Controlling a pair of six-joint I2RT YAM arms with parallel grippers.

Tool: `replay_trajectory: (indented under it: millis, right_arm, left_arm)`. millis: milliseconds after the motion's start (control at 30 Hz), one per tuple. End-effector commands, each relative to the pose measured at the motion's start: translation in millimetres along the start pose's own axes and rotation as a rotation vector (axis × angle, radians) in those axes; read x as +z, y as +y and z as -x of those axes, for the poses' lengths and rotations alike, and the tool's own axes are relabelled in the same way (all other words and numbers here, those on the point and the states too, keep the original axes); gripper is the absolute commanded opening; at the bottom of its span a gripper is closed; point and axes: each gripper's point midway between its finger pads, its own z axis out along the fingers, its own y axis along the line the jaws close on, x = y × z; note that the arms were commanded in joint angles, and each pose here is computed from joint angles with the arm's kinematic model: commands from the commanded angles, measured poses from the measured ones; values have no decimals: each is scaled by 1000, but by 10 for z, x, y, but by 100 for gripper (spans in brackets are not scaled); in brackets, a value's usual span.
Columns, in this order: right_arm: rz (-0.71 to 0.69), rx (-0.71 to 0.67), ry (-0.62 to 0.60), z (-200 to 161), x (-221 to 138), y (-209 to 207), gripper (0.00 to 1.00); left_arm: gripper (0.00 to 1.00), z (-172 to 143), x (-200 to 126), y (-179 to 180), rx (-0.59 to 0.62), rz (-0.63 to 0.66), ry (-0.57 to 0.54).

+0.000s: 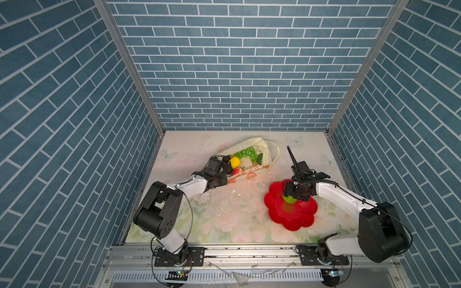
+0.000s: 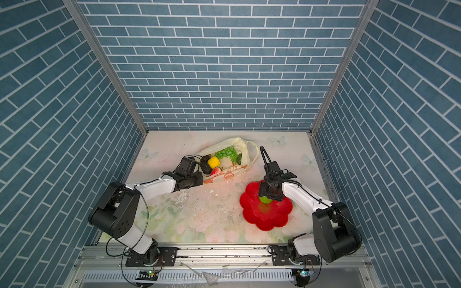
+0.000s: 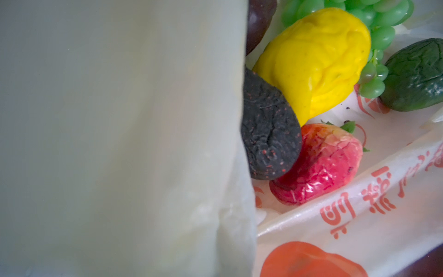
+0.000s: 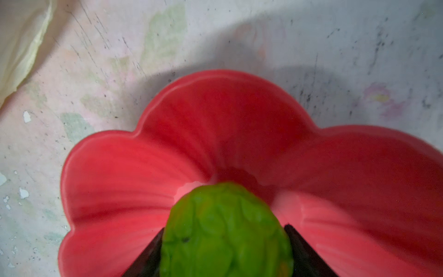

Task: Take fruits out of the plastic bag
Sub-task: Place the fruit on the plate.

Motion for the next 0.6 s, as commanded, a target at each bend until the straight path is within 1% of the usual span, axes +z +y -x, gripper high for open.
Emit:
replay_trajectory:
  millis: [0,300,567]
  right_arm:
    - [-39,46,21,-68,130,-113,69]
    - [-48,51,28,-98,177,-143,76]
    - [-61,44,4,-61,77,-159,83]
  left_arm:
    - [9,-10,2,6,4,2,5]
    - [9,-11,-16,2,4,-6,-3]
    - [9,-2,-22,-8,2,-10,-7]
